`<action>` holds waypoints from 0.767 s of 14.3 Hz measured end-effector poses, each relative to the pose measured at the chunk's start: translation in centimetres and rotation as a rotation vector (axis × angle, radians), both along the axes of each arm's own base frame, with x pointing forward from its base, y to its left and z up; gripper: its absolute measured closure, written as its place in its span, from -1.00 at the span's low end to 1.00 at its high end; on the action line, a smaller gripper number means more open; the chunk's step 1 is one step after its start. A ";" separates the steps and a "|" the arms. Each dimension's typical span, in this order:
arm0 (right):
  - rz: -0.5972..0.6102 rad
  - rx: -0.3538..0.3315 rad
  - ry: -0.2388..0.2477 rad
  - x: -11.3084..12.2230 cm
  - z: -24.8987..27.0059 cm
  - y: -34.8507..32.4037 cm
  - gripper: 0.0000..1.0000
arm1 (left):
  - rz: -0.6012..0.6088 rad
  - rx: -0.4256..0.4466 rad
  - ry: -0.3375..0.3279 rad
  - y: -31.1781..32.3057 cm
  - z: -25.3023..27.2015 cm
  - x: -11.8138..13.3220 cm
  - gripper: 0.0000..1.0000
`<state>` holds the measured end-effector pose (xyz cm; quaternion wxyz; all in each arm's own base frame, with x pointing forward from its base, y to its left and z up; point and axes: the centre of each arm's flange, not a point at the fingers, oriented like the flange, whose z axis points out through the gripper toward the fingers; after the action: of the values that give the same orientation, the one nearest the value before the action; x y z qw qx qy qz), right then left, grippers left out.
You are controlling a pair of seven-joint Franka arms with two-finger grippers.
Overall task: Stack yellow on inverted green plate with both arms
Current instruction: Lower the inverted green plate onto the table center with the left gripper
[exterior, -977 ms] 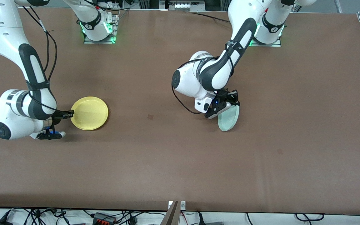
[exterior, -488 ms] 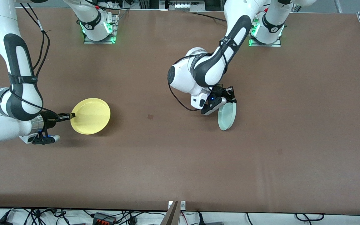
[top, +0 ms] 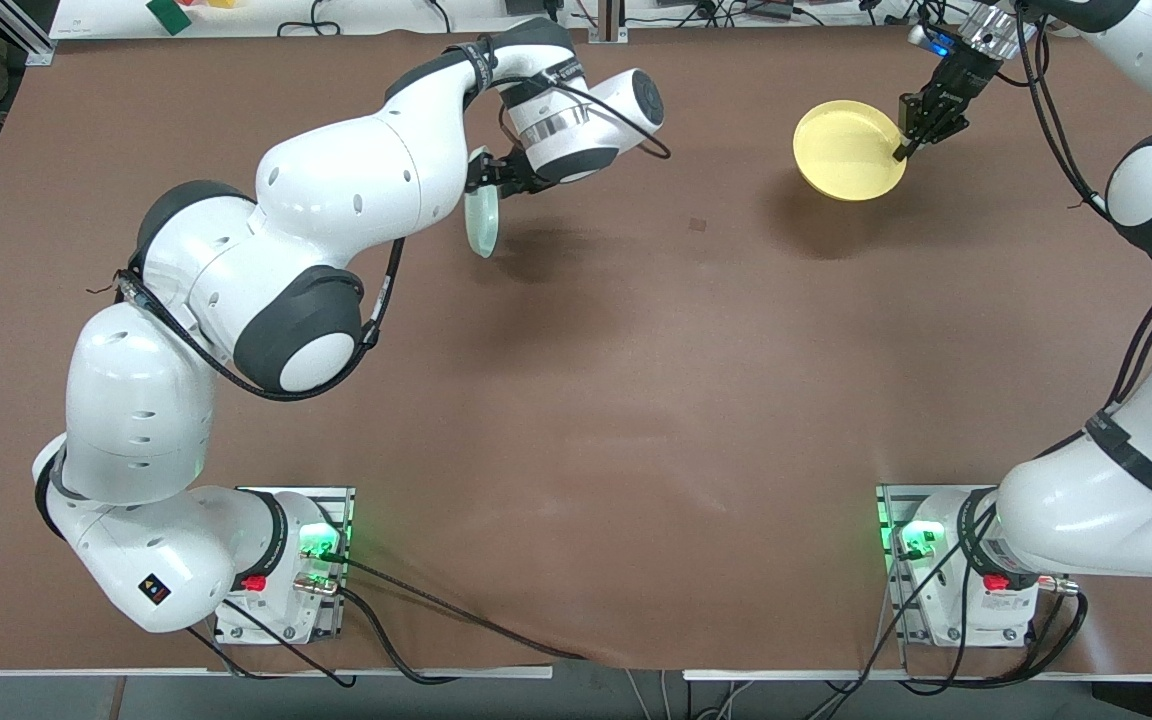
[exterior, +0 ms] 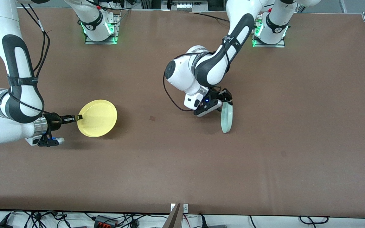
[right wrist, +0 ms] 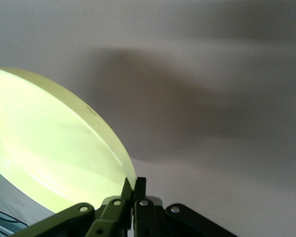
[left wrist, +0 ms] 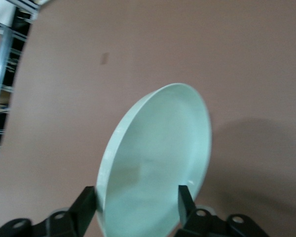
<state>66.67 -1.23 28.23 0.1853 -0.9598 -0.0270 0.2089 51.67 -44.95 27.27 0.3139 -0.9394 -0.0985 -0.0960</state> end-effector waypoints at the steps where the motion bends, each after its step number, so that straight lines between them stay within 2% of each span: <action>1: 0.002 0.001 -0.001 0.0 0.0 0.0 0.94 | 0.001 -0.069 -0.005 -1.0 0.5 0.1 -0.75; 2: 0.004 0.003 -0.002 0.0 0.0 -0.1 0.94 | 0.007 -0.148 -0.009 -2.0 0.7 0.2 -0.97; 6: 0.006 0.004 -0.004 0.0 0.0 -0.3 0.94 | 0.056 -0.458 -0.023 -5.4 0.6 1.0 -1.00; 8: 0.007 0.005 -0.005 0.0 0.0 -0.3 0.94 | 0.055 -0.524 -0.047 -6.0 0.9 1.3 -1.00; 11: 0.007 0.005 -0.005 0.0 0.0 -0.3 0.94 | 0.060 -0.540 -0.061 -5.7 1.1 2.0 -1.00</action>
<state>66.68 -1.53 28.26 0.1869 -0.9598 -0.0315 0.2070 53.66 -50.63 28.41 0.0518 -0.9824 -0.1579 -0.0850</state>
